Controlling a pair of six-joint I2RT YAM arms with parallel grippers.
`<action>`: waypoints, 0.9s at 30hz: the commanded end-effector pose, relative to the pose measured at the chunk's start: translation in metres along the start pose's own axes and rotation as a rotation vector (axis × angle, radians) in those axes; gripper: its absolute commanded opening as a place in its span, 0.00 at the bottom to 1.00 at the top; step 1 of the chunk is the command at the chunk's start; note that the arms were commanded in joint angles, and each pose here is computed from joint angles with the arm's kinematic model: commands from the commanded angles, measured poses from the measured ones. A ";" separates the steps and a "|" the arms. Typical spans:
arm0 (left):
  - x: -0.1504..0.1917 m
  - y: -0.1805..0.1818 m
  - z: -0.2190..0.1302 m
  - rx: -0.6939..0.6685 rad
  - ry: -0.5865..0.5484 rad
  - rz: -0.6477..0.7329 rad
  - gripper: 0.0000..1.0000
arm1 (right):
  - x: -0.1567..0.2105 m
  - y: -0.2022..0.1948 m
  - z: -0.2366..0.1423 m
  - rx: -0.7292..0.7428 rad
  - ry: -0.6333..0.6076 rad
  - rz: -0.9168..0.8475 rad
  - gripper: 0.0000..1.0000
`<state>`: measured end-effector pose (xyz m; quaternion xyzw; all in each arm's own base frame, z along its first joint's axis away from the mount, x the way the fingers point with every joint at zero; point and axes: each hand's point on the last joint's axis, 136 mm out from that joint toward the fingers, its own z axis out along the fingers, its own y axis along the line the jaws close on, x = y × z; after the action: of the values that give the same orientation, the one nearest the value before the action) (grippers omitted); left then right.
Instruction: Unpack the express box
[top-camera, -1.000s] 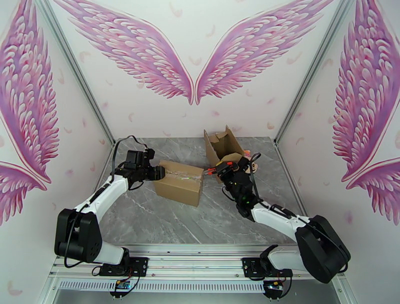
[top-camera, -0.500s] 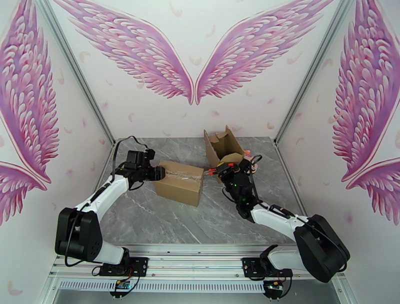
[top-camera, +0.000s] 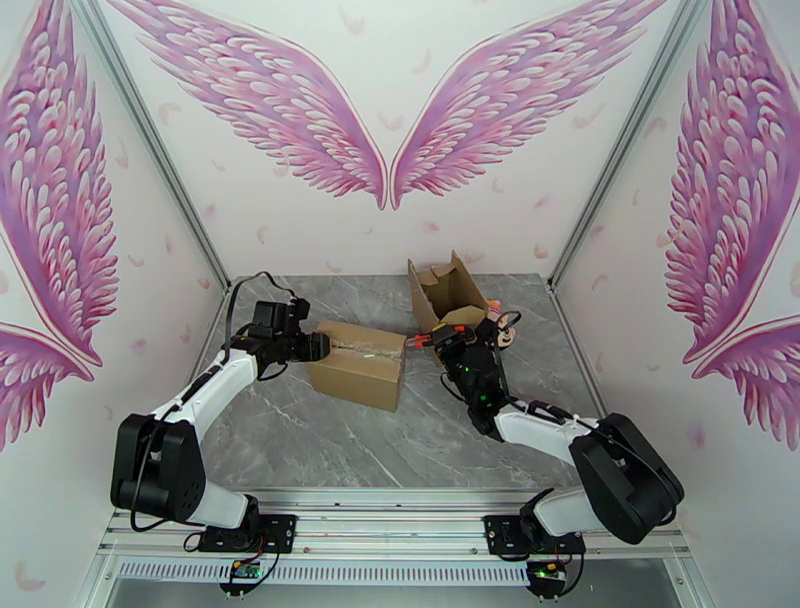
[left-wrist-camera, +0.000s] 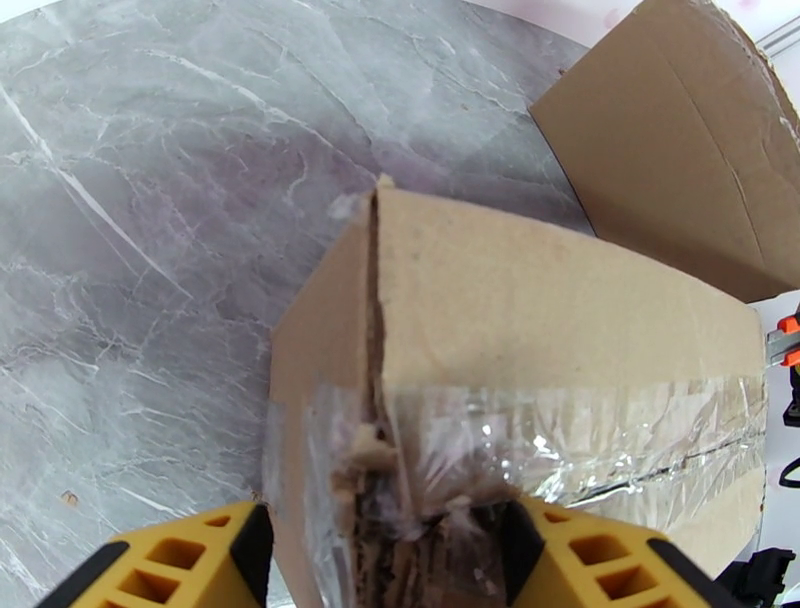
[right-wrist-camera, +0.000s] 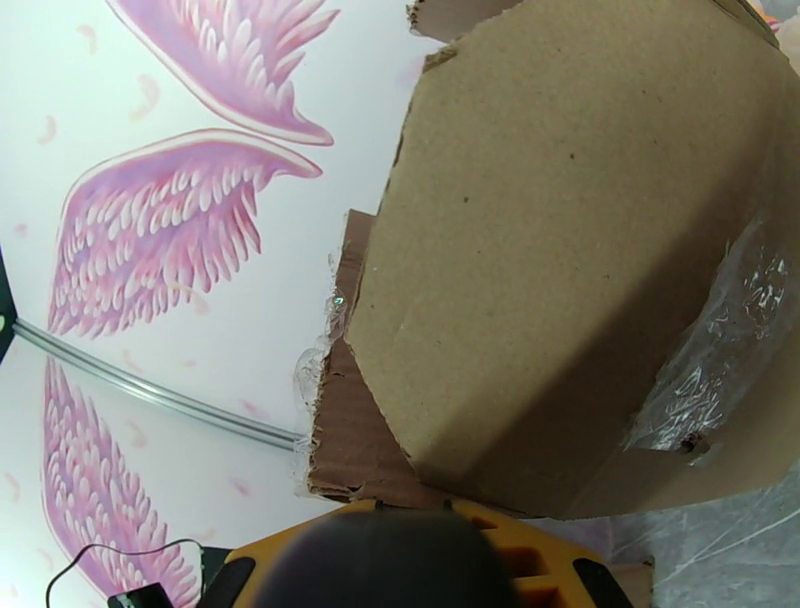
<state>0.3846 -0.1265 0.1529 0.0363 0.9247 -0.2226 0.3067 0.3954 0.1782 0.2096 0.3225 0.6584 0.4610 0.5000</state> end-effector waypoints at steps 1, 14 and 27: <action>0.017 -0.002 0.005 0.019 0.056 -0.030 0.65 | 0.019 0.004 0.004 -0.024 0.090 0.087 0.00; -0.019 -0.053 -0.062 -0.085 -0.238 0.452 0.99 | 0.033 0.001 0.010 0.029 0.173 0.126 0.00; 0.005 -0.066 -0.065 -0.167 -0.220 0.833 0.99 | 0.041 0.008 0.022 -0.042 0.196 0.193 0.00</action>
<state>0.3269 -0.1689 0.2559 0.3571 0.7796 -0.0177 0.5142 0.4020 0.2016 0.1652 0.3556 0.6921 0.4830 0.4016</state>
